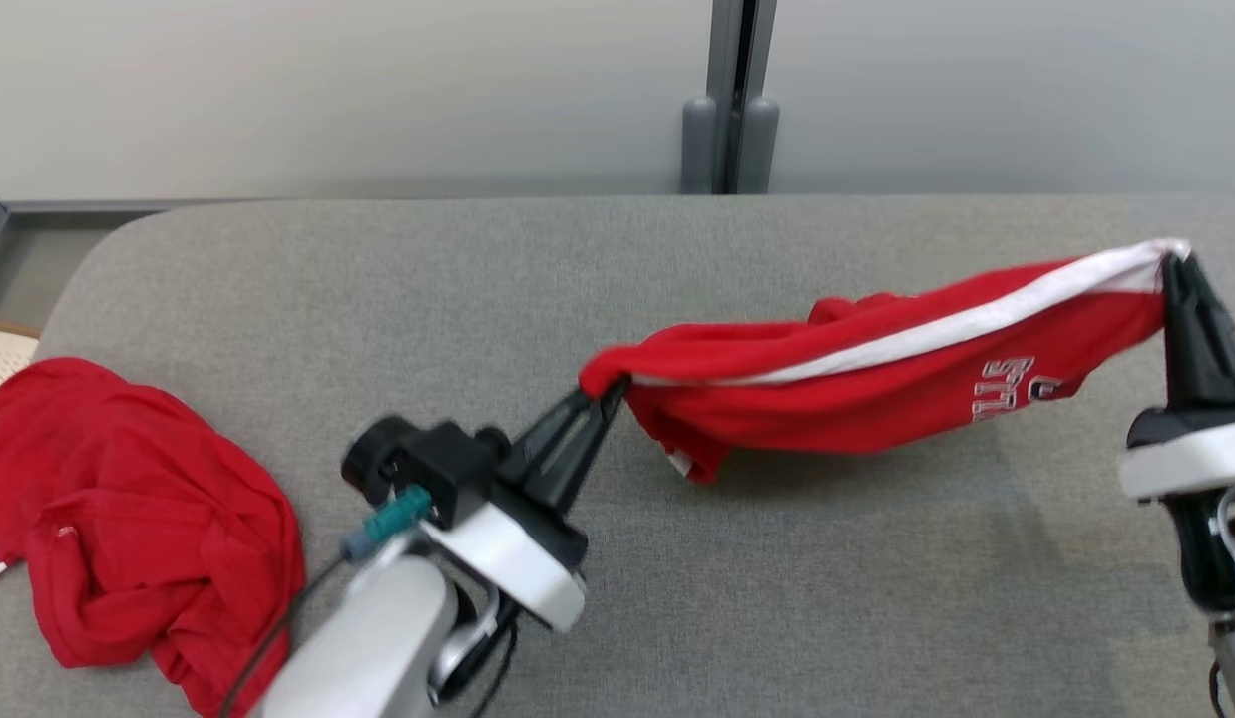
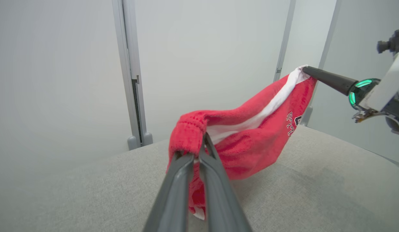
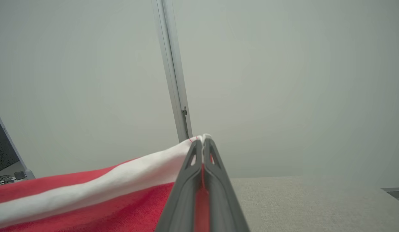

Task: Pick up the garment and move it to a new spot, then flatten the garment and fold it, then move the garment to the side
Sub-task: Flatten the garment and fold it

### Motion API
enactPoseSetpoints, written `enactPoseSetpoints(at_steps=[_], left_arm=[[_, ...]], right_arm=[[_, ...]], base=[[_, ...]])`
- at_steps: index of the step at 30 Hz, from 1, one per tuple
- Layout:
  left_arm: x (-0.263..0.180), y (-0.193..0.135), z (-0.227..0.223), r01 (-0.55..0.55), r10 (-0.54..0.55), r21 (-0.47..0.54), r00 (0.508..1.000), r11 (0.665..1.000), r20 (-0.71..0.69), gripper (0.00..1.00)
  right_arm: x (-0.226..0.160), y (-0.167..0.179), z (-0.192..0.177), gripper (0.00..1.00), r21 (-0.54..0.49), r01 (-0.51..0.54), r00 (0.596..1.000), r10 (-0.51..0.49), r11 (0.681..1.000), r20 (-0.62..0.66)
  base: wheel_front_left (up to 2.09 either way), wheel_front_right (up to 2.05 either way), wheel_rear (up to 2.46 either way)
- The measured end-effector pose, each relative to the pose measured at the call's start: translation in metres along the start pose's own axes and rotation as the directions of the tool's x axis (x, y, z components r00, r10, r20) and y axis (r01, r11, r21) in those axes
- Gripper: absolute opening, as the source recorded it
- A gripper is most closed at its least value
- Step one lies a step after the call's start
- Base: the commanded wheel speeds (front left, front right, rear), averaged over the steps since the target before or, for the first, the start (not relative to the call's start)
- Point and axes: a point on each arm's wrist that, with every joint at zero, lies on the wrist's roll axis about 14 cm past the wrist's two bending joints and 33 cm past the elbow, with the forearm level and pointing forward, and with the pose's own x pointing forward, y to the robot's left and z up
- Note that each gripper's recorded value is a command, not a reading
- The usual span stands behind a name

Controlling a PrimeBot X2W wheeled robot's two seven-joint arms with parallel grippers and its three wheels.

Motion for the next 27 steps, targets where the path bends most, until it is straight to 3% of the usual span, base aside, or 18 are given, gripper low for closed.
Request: enactPoseSetpoints(at_steps=[4,10,17,22,27], left_arm=[[0.012,0.005,0.061,0.019,-0.028,0.068,0.990,0.997,0.135,0.00],[0.021,0.003,0.145,0.028,-0.054,0.107,0.967,0.994,0.251,0.00],[0.018,-0.015,0.189,0.071,-0.097,0.094,0.947,0.993,0.307,0.00],[0.015,-0.013,0.186,0.076,-0.099,0.097,0.960,0.992,0.262,0.00],[0.036,0.001,0.174,0.082,-0.092,0.060,0.978,0.995,0.187,0.00]], right_arm=[[0.009,0.017,0.070,0.00,-0.071,-0.045,0.983,0.057,0.996,0.175],[-0.001,0.030,0.167,0.00,-0.140,-0.018,0.917,0.072,0.990,0.393],[-0.023,0.034,0.214,0.00,-0.101,0.021,0.864,0.033,0.995,0.502],[-0.030,0.035,0.214,0.00,-0.114,0.029,0.876,0.030,0.993,0.481],[-0.006,0.038,0.214,0.00,-0.143,0.006,0.896,0.058,0.990,0.440]], base=[[0.00,0.00,0.00],[0.00,0.00,0.00],[0.00,0.00,0.00],[0.00,0.00,0.00],[0.00,0.00,0.00]])
